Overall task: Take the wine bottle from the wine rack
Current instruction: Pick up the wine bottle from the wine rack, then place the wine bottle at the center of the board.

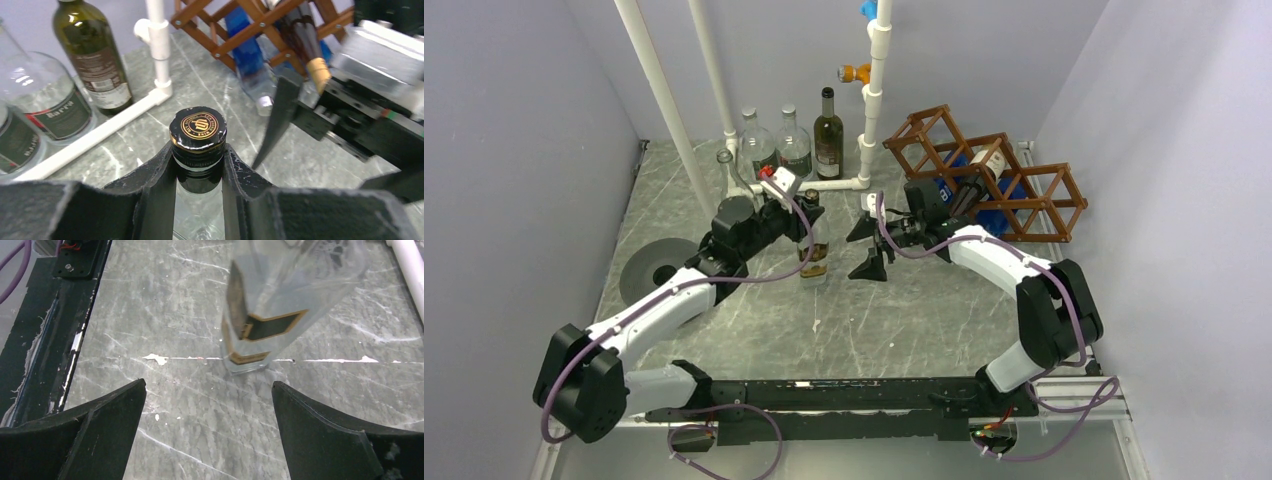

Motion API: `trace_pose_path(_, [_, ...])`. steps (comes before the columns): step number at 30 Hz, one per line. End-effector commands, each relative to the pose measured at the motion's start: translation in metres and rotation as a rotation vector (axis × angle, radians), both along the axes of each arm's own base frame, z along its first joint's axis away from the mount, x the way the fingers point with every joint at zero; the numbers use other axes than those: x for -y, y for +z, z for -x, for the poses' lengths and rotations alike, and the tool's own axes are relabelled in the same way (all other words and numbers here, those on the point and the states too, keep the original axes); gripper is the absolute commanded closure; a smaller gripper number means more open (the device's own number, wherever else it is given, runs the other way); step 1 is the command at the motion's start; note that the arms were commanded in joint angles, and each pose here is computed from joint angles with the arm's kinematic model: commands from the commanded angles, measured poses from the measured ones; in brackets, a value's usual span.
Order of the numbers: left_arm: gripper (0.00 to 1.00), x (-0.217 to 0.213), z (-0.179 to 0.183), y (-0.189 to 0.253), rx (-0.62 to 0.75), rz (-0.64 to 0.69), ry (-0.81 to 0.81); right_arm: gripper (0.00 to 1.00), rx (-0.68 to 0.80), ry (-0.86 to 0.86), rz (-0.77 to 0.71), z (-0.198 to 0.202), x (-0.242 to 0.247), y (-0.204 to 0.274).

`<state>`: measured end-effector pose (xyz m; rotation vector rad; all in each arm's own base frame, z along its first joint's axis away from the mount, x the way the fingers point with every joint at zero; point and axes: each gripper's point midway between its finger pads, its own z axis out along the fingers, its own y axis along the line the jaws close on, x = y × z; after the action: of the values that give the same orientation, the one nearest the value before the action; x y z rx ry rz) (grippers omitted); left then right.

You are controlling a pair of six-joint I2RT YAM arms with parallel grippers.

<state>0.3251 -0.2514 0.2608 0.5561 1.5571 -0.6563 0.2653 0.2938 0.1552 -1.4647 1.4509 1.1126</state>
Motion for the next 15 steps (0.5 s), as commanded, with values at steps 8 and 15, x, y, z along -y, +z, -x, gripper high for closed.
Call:
trace_pose_path(8, [1.0, -0.028, -0.074, 0.099, 0.259, 0.11, 0.228, 0.0, 0.065, 0.049, -0.066, 0.006, 0.002, 0.027])
trace_pose_path(15, [1.0, -0.043, -0.112, 0.105, 0.286, 0.124, 0.35, 0.0, 0.057, 0.046, -0.075, 0.006, 0.004, 0.028])
